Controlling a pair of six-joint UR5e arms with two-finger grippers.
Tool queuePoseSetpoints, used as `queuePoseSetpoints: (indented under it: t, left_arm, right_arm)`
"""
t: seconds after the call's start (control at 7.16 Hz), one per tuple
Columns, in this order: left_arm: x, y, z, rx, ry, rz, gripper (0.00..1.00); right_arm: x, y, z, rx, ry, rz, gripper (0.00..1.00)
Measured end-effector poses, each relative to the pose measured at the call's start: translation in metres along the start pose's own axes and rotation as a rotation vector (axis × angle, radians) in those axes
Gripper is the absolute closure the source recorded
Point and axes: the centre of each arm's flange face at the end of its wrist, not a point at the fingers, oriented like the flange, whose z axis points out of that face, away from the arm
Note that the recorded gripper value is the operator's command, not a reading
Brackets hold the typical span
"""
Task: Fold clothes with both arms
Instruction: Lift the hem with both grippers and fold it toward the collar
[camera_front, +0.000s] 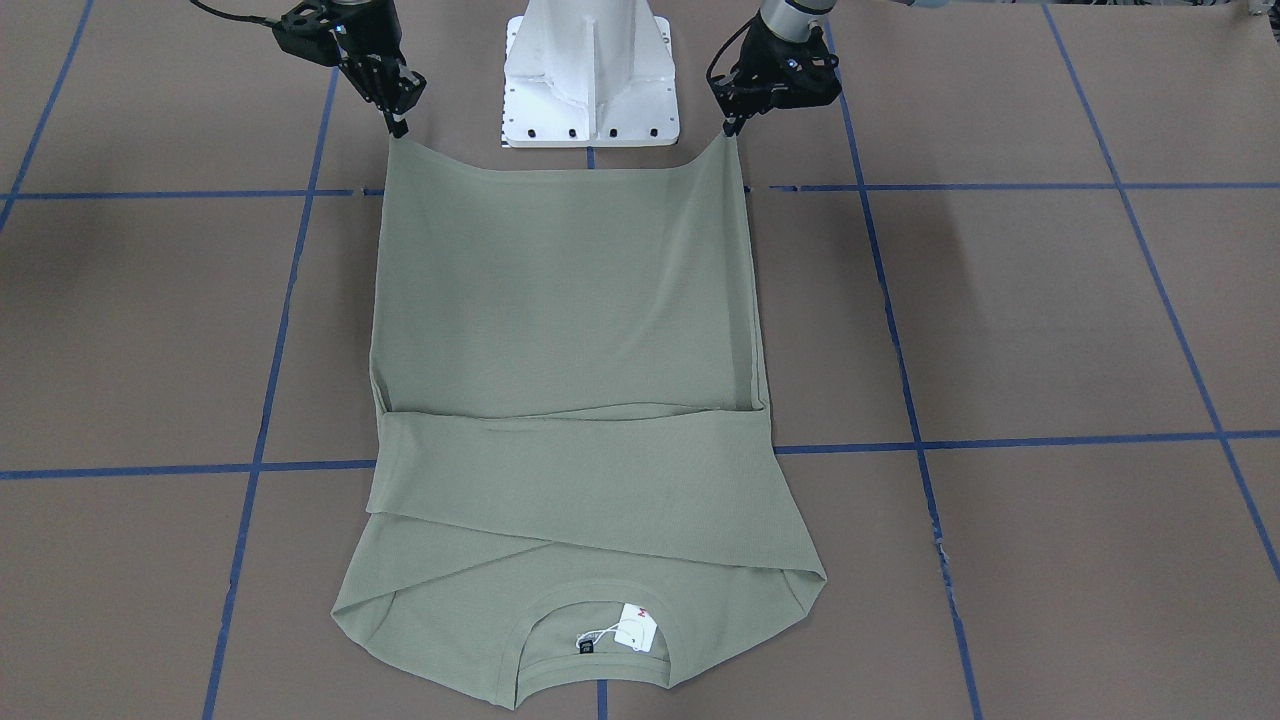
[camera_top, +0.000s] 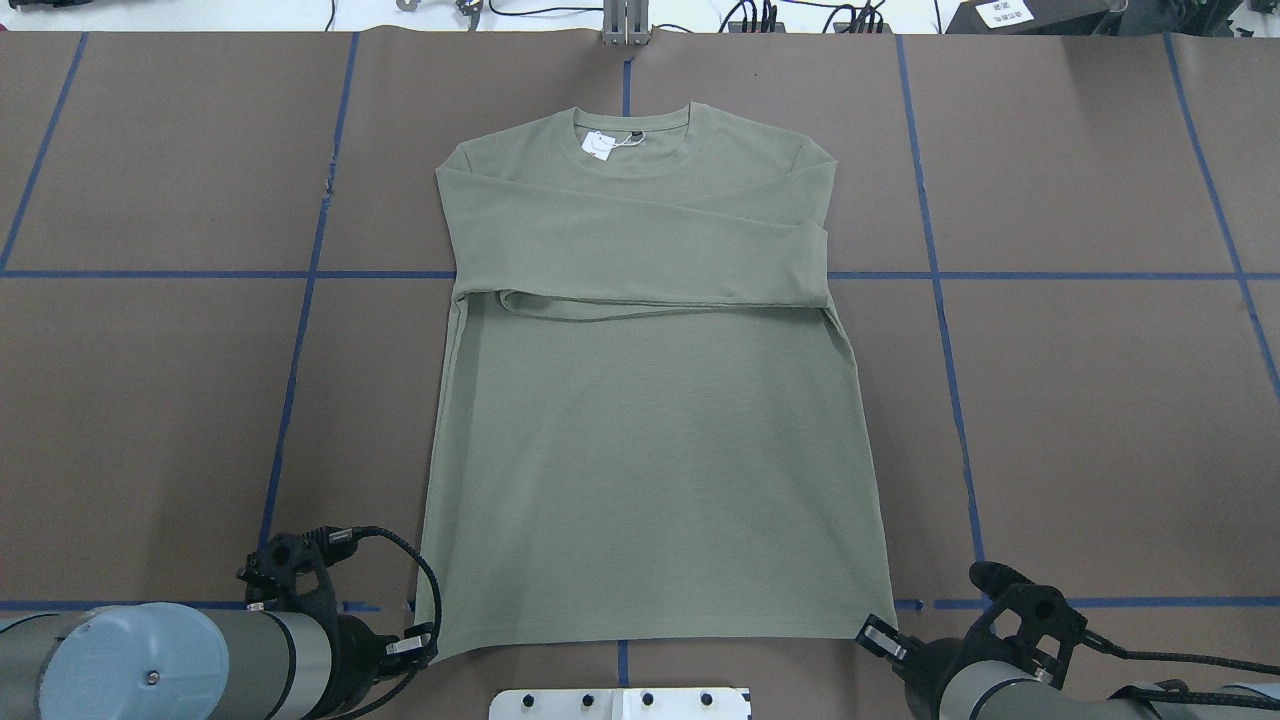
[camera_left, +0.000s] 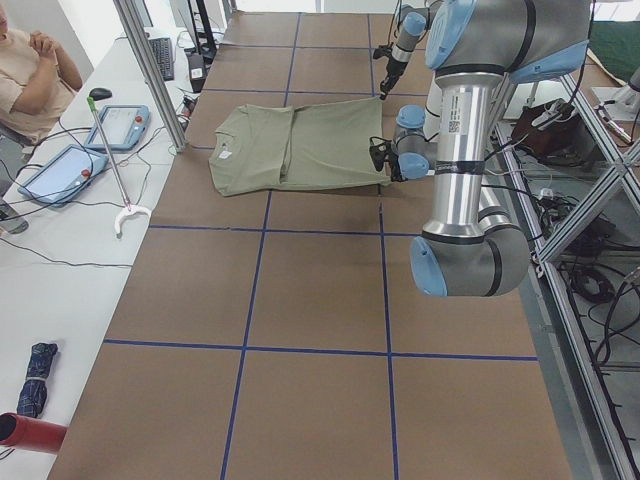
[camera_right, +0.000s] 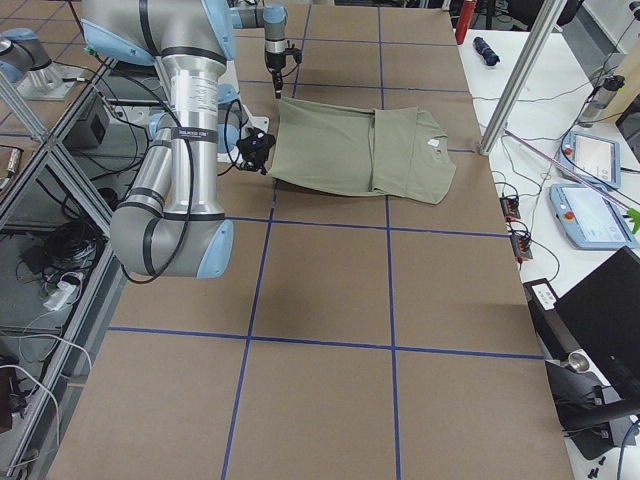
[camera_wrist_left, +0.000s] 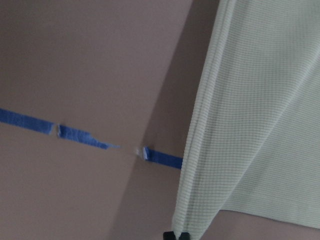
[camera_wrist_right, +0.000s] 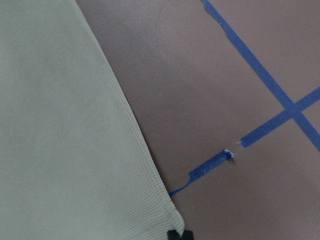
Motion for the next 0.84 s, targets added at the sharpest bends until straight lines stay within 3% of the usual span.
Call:
queuePoseSetpoints:
  t: [0.42,0.84]
  left_arm:
    - [0.013,-0.003,-0.037,0.008,0.032,-0.014,1.0]
    - [0.04,-0.068,-0.059,0.136,0.098,-0.046,1.0]
  right_arm:
    - [-0.021,-0.025,-0.024,0.017,-0.042,0.013,1.0]
    - [-0.085,-0.087,-0.021,0.037,-0.08,-0.019,1.0]
